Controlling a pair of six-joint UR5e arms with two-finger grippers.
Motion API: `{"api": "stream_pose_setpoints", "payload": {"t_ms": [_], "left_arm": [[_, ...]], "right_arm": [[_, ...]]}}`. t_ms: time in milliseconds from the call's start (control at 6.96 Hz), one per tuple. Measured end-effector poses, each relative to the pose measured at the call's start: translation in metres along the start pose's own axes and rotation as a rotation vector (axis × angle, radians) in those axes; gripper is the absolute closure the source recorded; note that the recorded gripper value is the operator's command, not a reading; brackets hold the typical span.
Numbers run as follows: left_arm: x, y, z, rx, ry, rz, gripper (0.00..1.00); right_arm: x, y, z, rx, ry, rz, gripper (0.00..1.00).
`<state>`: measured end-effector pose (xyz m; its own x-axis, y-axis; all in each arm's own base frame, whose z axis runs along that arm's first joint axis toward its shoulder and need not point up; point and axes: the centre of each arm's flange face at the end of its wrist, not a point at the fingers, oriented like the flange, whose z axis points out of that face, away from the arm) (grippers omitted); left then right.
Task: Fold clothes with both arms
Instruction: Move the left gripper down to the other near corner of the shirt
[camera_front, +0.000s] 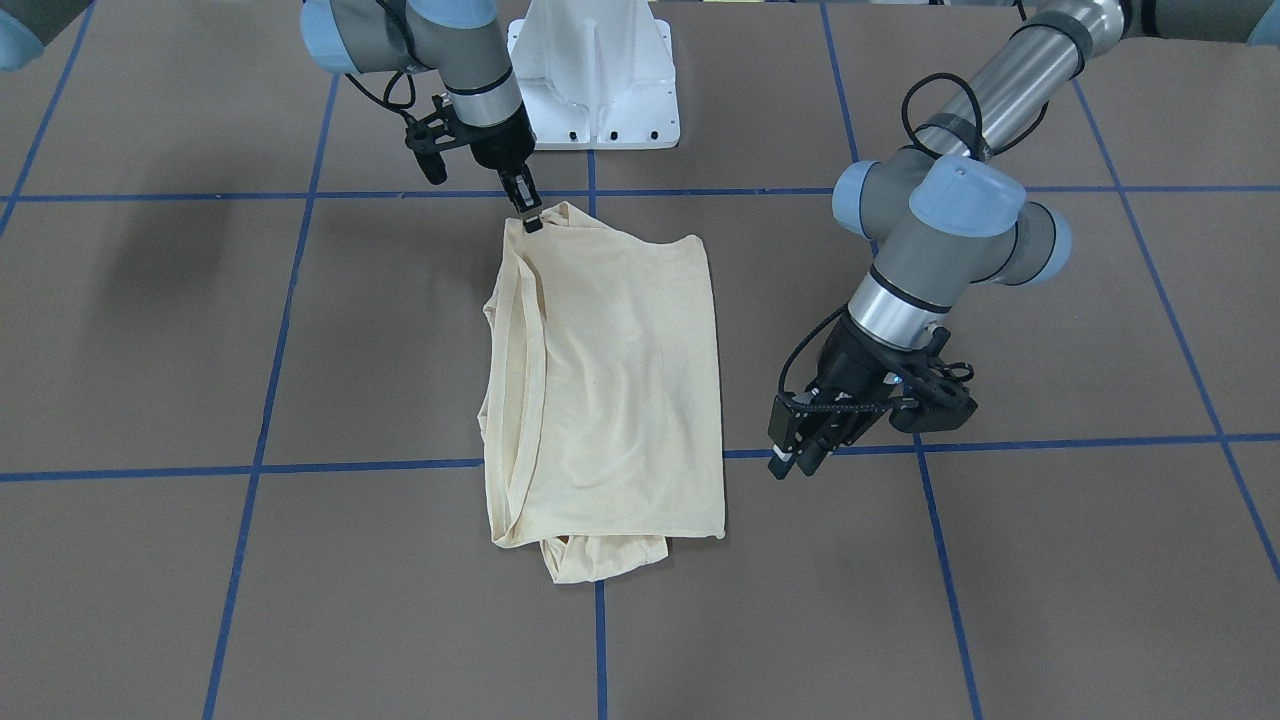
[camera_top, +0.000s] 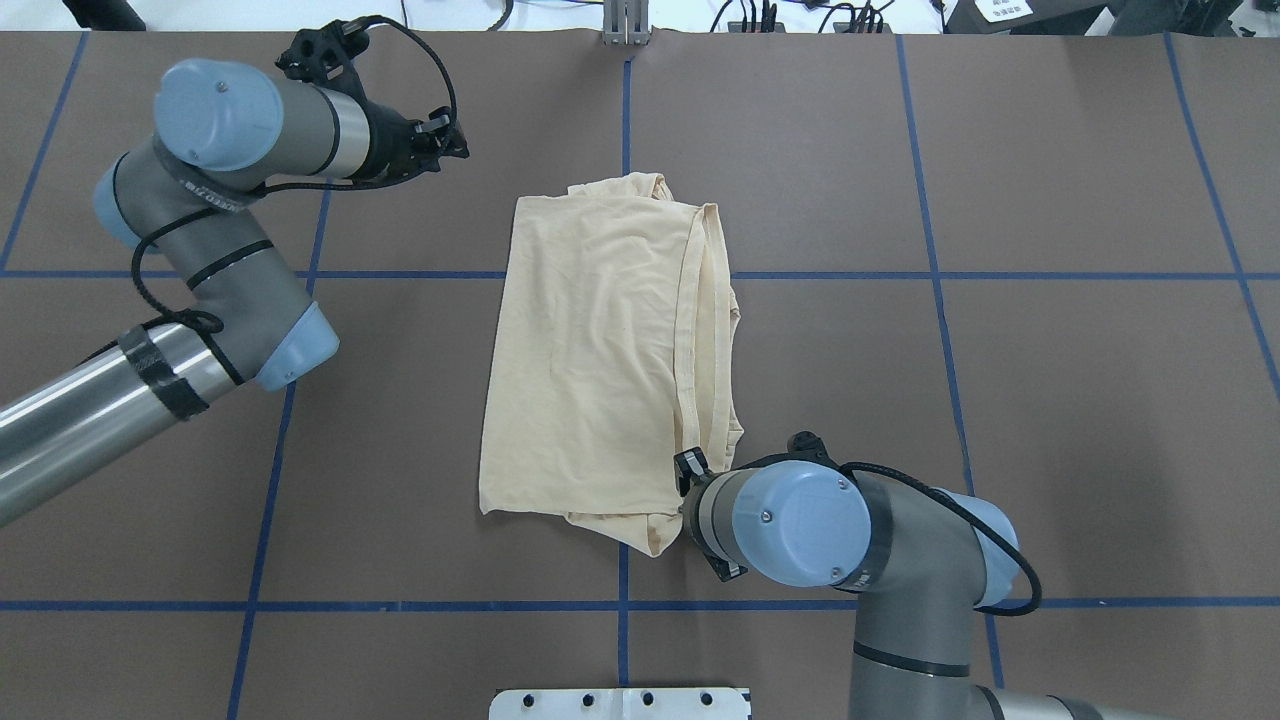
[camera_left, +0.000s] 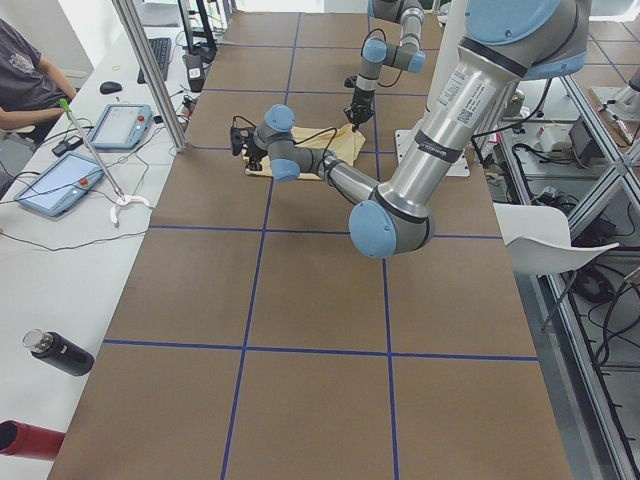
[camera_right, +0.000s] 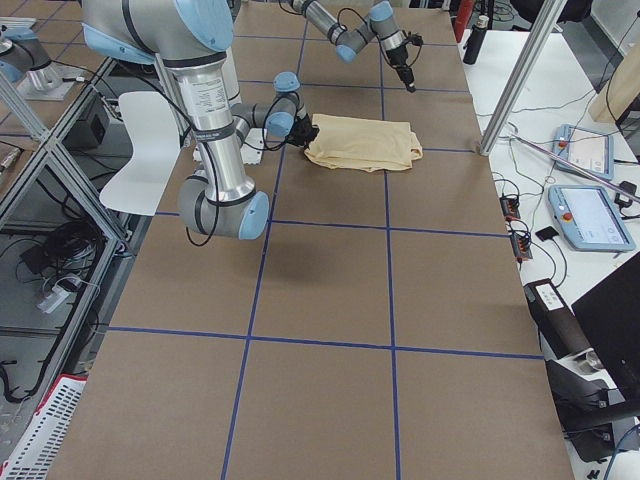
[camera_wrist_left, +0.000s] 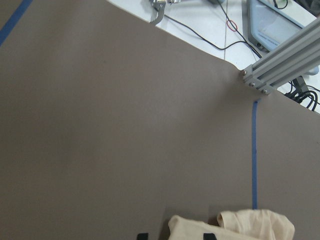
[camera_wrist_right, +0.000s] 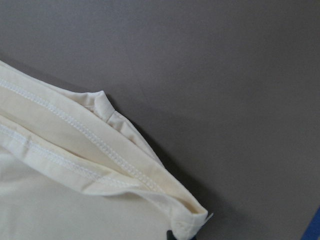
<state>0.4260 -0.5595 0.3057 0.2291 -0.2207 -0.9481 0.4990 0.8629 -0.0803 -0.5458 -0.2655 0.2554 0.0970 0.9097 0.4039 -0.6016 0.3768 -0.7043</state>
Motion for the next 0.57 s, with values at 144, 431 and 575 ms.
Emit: {"api": "stream_pose_setpoints", "payload": {"t_ms": [144,431,575], "left_arm": [[-0.006,0.045,-0.009,-0.064,0.016,-0.082,0.53],[-0.019,0.123,-0.035,-0.179,0.017,-0.217,0.53],[-0.021,0.165,-0.041,-0.226,-0.019,-0.275,0.53]], "right_arm": [[0.009,0.001,-0.003,0.005,0.011,-0.008,1.00],[0.020,0.000,-0.007,0.007,0.024,-0.019,1.00],[0.023,-0.002,-0.007,0.011,0.027,-0.020,1.00]]}}
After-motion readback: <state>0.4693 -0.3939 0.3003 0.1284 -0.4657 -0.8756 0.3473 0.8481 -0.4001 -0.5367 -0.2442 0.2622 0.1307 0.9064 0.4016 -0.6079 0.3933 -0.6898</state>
